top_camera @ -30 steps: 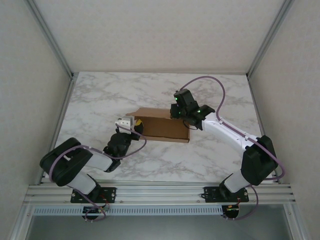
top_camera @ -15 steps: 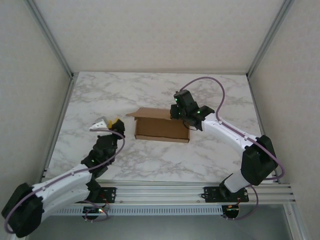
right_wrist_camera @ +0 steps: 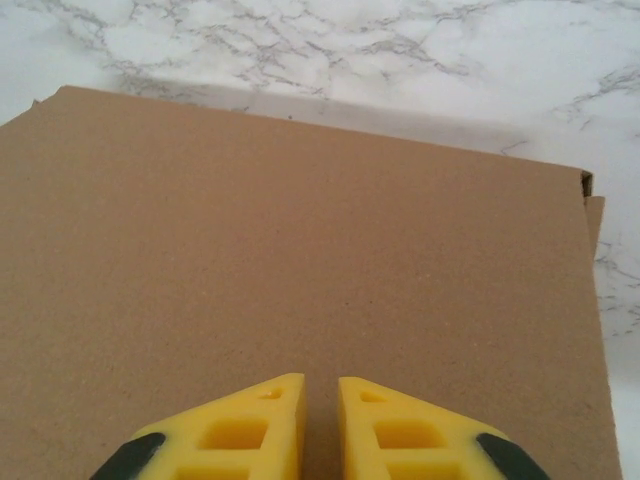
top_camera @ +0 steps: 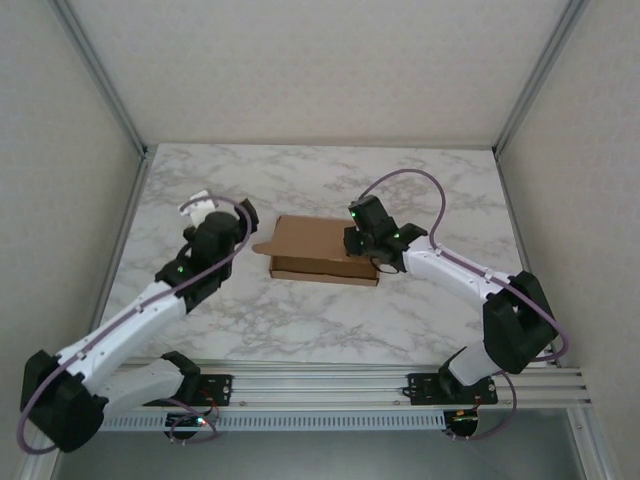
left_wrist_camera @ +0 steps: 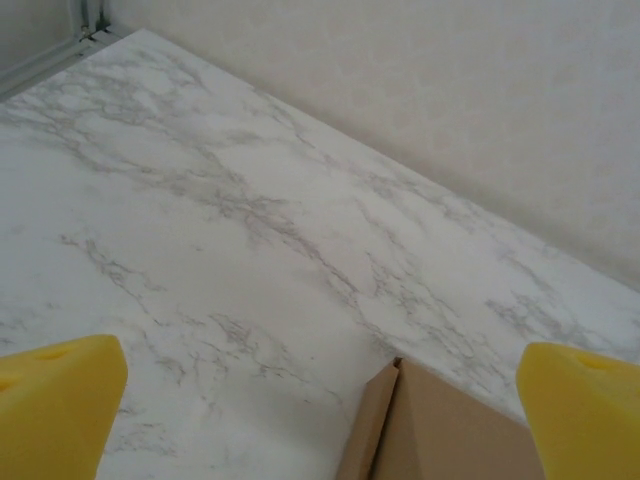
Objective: Fold the paper box
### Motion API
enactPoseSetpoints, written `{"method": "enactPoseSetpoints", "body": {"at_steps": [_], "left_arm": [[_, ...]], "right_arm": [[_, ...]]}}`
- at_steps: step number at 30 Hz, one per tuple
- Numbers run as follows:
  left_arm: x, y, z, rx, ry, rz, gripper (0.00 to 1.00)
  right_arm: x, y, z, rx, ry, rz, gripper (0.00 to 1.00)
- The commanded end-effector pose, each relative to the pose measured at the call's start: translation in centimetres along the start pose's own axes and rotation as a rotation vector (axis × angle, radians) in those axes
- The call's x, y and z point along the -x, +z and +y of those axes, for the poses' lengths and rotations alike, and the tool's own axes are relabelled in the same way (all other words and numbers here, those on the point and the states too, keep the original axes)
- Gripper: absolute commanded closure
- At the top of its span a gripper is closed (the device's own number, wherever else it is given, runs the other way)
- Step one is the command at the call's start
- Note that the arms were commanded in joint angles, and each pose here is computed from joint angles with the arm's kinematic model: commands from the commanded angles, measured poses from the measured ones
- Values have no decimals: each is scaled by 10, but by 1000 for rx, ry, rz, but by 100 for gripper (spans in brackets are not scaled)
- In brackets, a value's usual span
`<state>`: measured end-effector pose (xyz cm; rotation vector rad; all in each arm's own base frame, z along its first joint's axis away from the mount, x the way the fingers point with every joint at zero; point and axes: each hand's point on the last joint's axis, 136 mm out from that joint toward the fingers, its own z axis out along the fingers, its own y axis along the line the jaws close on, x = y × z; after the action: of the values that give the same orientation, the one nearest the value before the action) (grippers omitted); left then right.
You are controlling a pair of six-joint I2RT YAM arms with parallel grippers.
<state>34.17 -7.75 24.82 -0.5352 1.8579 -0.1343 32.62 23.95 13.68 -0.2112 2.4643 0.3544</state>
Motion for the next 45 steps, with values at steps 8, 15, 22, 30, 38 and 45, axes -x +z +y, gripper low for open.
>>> {"method": "enactPoseSetpoints", "body": {"at_steps": [8, 15, 22, 30, 38, 45], "left_arm": [[-15, 16, -36, -225, -2, 184, 0], [-79, 47, -55, -245, 132, 441, 2], [-114, 57, -49, -252, 133, 507, 11], [-144, 76, -18, -105, 96, 563, 12], [-168, 72, -16, -142, 29, 616, 12], [-188, 69, -8, -141, -12, 655, 13]], "right_arm": [[-25, 1, 8, 84, -55, 25, 75], [-42, 9, 6, 120, -64, 21, 70], [-32, -4, -2, 96, -32, -62, 61], [-18, -36, -27, 33, 2, -28, 37], [-39, -27, -73, -18, 178, 72, 21], [-51, -12, -86, 30, 294, 121, 22]]}}
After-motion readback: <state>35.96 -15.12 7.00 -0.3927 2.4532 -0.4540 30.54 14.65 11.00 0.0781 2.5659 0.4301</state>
